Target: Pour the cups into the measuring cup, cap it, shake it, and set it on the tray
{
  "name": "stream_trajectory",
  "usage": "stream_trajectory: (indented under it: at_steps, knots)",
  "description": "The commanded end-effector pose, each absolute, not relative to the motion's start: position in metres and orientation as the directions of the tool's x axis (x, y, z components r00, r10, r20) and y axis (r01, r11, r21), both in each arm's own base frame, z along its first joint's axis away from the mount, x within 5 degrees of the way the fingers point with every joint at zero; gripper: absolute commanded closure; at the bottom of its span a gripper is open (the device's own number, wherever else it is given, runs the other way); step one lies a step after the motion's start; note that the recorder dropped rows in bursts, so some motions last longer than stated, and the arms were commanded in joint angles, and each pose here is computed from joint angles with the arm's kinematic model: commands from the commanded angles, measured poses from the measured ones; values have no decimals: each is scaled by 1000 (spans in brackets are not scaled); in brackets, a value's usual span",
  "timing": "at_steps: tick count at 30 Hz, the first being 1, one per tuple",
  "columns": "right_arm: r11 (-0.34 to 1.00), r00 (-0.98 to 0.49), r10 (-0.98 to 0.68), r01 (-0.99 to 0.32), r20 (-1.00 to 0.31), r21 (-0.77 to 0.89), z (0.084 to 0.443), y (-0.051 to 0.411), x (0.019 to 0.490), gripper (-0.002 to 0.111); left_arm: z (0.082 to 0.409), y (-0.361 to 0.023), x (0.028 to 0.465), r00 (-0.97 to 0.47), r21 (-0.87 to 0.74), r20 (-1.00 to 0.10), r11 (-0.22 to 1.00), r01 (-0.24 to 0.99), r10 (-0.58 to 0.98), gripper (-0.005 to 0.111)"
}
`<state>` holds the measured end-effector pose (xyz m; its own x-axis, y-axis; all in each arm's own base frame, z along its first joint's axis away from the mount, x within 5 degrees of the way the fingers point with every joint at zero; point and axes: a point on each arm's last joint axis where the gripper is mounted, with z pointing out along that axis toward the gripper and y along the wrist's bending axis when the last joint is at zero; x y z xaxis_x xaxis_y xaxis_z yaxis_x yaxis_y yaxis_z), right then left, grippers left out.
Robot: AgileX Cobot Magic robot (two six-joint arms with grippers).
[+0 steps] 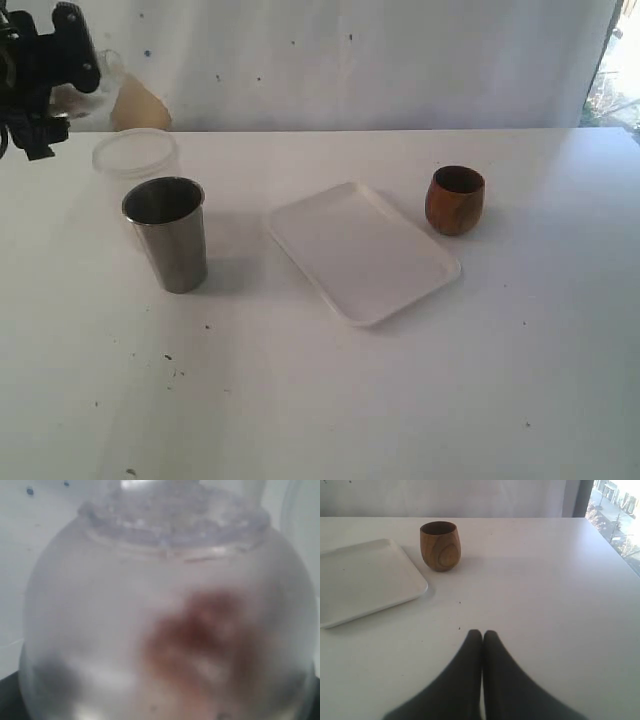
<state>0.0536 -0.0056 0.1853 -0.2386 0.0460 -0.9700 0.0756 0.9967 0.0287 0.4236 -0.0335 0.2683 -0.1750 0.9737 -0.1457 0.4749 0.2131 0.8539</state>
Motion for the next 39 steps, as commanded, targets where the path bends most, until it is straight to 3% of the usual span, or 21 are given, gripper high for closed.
stream_trajectory:
  at_steps: [1, 18, 27, 39]
  knots:
    - [996, -238, 42, 83, -970, 23, 183, -6, 54, 108, 282, -35, 424, -124, 885, -116, 159, 437, 985, 107]
    - [995, -236, 60, 87, -970, 40, 183, -6, 54, 108, 279, -35, 427, -64, 899, 64, -30, 437, 996, 107]
    - [995, -236, 60, 87, -970, 40, 183, -6, 54, 108, 268, -37, 431, -51, 889, 71, -40, 457, 996, 107]
    - [995, -236, 60, 87, -970, 40, 183, -6, 54, 108, 269, -36, 432, -21, 884, 163, -136, 446, 986, 107]
